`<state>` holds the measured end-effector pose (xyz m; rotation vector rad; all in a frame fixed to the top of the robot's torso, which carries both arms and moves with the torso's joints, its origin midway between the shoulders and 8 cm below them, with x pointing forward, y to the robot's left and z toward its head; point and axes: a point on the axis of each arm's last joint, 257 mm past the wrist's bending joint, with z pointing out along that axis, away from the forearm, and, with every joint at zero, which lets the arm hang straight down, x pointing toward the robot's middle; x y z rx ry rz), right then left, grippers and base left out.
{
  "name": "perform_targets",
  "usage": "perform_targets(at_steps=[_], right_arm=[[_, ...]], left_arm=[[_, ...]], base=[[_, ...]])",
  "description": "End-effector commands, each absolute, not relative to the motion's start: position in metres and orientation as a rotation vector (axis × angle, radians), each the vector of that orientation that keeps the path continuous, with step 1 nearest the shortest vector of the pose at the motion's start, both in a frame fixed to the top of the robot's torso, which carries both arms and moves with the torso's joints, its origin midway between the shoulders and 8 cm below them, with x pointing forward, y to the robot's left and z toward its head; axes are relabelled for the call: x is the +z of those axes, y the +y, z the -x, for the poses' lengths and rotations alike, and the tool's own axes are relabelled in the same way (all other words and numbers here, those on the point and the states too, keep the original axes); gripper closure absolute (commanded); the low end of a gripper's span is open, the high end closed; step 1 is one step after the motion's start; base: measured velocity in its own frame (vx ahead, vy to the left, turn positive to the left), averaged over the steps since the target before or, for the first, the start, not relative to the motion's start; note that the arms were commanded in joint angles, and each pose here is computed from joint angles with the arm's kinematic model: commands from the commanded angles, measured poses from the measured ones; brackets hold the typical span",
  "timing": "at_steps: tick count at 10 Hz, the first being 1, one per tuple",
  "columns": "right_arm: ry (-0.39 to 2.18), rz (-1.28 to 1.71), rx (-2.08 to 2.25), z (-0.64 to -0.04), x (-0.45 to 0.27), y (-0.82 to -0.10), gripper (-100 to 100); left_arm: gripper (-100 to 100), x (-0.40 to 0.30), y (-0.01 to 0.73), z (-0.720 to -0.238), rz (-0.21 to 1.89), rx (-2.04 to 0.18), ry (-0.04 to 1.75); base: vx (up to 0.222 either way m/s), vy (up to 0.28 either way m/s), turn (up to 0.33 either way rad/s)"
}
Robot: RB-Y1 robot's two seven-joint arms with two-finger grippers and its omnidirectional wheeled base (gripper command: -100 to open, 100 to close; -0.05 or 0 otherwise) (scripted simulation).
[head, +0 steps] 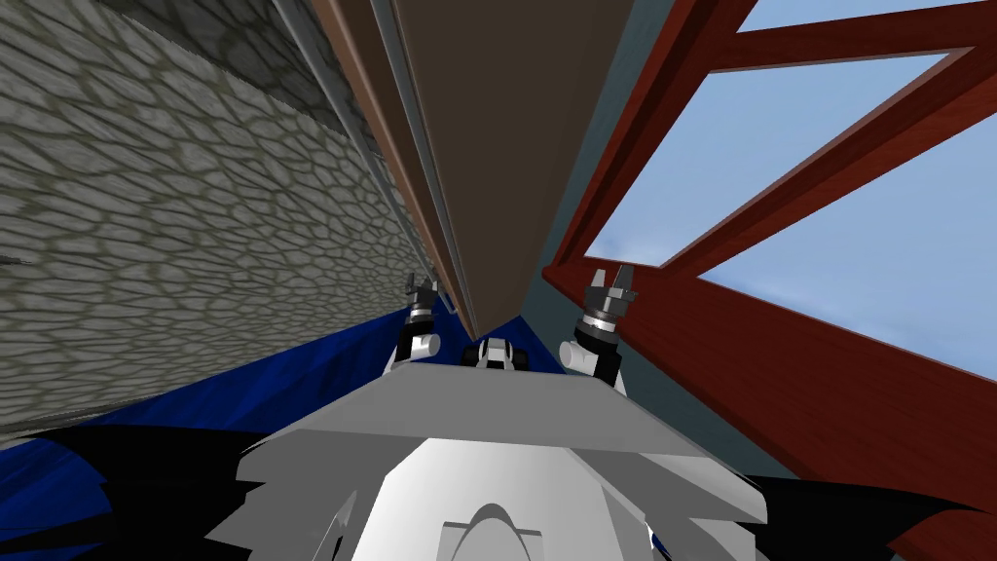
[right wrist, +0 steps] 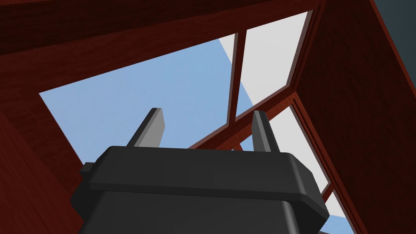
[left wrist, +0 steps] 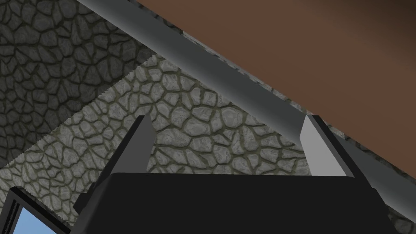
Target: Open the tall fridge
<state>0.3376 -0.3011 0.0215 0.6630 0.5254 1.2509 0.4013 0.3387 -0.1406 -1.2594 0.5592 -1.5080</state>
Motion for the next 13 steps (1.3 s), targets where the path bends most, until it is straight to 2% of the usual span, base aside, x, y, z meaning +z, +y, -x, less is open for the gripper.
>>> perform_targets(at_steps=[1,5,6,13], right_arm=[[0.525,-0.663,1.251,-0.338,0.021,-0.301,0],[0.525,-0.663,1.251,-0.338,0.021,-0.301,0],[0.525,-0.663,1.251,-0.338,0.021,-0.301,0],[0.525,-0.663,1.251,-0.338,0.021,-0.301,0]], left_arm=[[100,-0.134,0.338,-0.405,1.226,-1.53,0.537],[100,-0.144,0.337,-0.405,1.235,-1.529,0.536],[-100,-0.144,0.339,-0.405,1.217,-1.523,0.566],[-100,-0.175,0.359,-0.409,1.224,-1.471,0.681]], base=[[-0.036,0.009,-0.027],[-0.015,0.023,-0.008],[0.0,0.0,0.0],[0.012,-0.015,0.029]])
